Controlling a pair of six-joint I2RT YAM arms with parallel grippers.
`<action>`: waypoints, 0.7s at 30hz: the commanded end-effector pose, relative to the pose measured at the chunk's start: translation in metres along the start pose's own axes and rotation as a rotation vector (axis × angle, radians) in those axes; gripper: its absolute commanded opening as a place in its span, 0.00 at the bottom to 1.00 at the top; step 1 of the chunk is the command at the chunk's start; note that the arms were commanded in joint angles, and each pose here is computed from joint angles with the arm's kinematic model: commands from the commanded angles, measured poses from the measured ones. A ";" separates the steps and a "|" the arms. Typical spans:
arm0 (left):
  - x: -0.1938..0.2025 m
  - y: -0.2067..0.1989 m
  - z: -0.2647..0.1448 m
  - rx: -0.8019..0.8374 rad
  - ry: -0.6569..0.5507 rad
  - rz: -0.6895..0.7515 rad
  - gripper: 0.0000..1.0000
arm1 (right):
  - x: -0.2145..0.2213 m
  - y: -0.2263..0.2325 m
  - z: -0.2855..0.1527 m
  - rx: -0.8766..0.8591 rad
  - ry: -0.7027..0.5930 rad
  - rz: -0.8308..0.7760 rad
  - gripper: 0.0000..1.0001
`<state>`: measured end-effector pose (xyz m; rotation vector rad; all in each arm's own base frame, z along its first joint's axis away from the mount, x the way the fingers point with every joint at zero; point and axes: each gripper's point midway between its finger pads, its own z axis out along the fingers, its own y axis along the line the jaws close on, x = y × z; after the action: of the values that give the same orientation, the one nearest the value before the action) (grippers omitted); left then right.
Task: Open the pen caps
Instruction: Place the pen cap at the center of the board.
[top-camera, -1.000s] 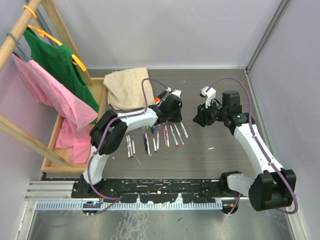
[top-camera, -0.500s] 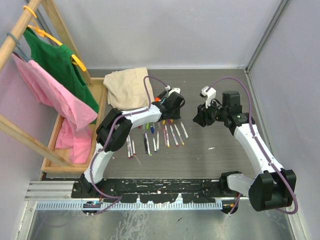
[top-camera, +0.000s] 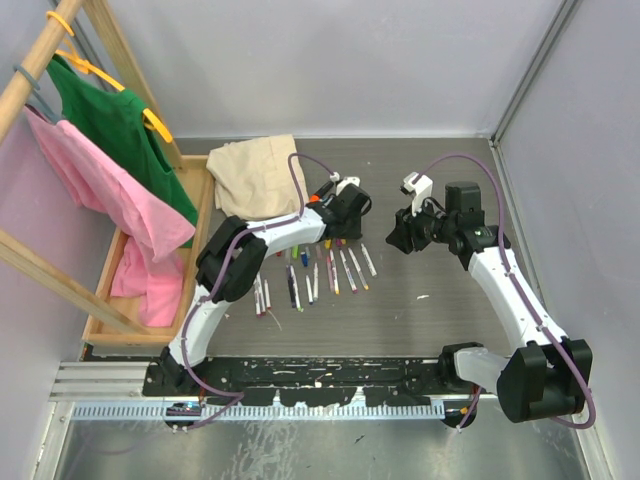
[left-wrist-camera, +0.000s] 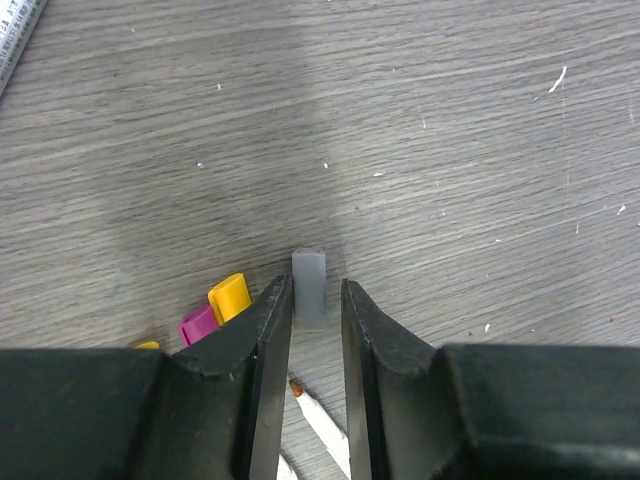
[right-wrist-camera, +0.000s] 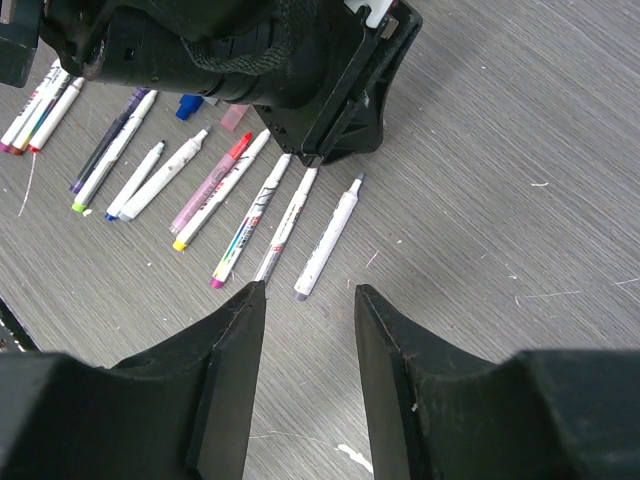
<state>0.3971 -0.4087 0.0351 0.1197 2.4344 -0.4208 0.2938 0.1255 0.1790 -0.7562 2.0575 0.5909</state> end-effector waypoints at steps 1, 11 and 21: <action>-0.028 -0.010 -0.009 0.026 -0.058 -0.026 0.28 | -0.025 0.001 -0.009 0.007 -0.079 -0.046 0.47; -0.049 -0.022 -0.040 0.105 -0.113 -0.014 0.31 | -0.025 0.001 -0.010 0.006 -0.080 -0.046 0.48; -0.075 -0.002 -0.087 0.181 -0.253 0.056 0.44 | -0.026 0.002 -0.011 0.002 -0.087 -0.048 0.48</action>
<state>0.3873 -0.3868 0.0801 0.1647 2.3420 -0.5004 0.2933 0.1252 0.1812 -0.7557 2.0492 0.5938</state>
